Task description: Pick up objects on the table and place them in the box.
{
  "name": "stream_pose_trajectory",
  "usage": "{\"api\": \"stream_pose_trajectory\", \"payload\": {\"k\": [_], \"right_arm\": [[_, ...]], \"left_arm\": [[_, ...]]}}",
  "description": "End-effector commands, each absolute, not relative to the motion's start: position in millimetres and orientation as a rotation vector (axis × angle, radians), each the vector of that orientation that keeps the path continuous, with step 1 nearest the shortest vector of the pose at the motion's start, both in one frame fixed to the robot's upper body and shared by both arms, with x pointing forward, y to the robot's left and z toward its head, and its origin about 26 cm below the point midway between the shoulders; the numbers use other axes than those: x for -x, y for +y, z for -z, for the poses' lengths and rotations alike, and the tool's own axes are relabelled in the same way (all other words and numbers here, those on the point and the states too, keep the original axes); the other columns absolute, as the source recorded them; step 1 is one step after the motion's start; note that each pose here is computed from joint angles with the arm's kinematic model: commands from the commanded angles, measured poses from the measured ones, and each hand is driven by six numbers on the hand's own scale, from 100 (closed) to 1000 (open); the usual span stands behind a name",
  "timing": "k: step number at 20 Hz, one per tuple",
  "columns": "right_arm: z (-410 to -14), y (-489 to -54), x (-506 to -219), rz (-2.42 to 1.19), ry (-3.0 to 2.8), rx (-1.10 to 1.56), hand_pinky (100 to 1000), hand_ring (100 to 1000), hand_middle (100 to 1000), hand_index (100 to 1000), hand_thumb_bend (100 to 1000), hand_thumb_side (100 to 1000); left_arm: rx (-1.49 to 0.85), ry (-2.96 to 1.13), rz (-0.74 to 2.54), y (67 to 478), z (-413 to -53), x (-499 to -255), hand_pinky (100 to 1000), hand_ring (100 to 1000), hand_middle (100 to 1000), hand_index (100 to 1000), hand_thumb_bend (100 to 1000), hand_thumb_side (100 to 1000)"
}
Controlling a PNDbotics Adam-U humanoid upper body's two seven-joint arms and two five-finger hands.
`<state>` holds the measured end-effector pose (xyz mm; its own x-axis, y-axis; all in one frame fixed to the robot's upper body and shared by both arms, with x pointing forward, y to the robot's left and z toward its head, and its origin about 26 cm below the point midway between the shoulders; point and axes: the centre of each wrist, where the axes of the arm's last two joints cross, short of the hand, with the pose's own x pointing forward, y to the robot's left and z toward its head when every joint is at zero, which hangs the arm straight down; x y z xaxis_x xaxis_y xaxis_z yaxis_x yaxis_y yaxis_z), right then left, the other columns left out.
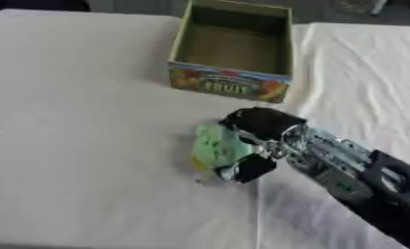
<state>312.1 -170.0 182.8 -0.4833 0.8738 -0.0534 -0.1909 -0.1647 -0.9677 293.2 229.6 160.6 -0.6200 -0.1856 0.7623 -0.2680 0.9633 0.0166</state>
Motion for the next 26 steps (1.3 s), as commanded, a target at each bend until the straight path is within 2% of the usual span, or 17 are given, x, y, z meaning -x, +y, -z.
{"api": "stream_pose_trajectory", "payload": {"k": [1, 4, 8, 15, 16, 17, 18, 21, 26], "right_arm": [[-206.1, -174.0, -301.0, -1.726, -1.384, 0.87, 902, 922, 736, 885, 100, 518], [-220.9, -174.0, -294.3, -1.695, -1.436, 0.881, 901, 920, 730, 879, 100, 452], [-233.4, -176.2, -295.8, -1.644, -1.494, 0.933, 902, 921, 732, 878, 100, 440], [-264.5, -186.0, -301.5, -1.383, -1.613, 1.094, 868, 886, 710, 853, 100, 454], [-270.0, -187.2, -302.2, -1.343, -1.626, 1.128, 865, 881, 702, 846, 100, 546], [-275.3, -188.1, -303.3, -1.307, -1.637, 1.161, 865, 879, 698, 845, 100, 456], [-281.8, -189.2, -305.2, -1.274, -1.647, 1.198, 863, 876, 693, 844, 100, 452], [-298.6, -191.9, -315.9, -1.206, -1.662, 1.298, 855, 867, 691, 836, 100, 444], [-314.6, -193.8, -350.9, -1.15, -1.63, 1.4, 856, 868, 705, 833, 100, 430]], "left_arm": [[-0.312, -2.28, -0.124, 228.9, -167.4, -291.9, 291, 619, 725, 767, 100, 748], [-0.313, -2.281, -0.125, 229.0, -167.5, -291.9, 291, 619, 725, 767, 100, 747], [-0.314, -2.28, -0.127, 229.2, -167.4, -291.9, 291, 620, 725, 767, 100, 748], [-0.313, -2.281, -0.129, 229.1, -167.9, -292.1, 291, 620, 726, 766, 100, 747], [-0.313, -2.282, -0.129, 229.0, -168.2, -292.2, 291, 621, 726, 765, 100, 747], [-0.312, -2.283, -0.129, 228.9, -168.5, -292.4, 291, 621, 726, 765, 100, 747], [-0.311, -2.284, -0.128, 228.7, -168.7, -292.4, 290, 621, 726, 765, 100, 747], [-0.307, -2.288, -0.128, 227.8, -169.7, -292.8, 290, 621, 726, 765, 100, 747], [-0.297, -2.292, -0.122, 226.2, -171.0, -293.3, 289, 622, 727, 765, 100, 748]]}}
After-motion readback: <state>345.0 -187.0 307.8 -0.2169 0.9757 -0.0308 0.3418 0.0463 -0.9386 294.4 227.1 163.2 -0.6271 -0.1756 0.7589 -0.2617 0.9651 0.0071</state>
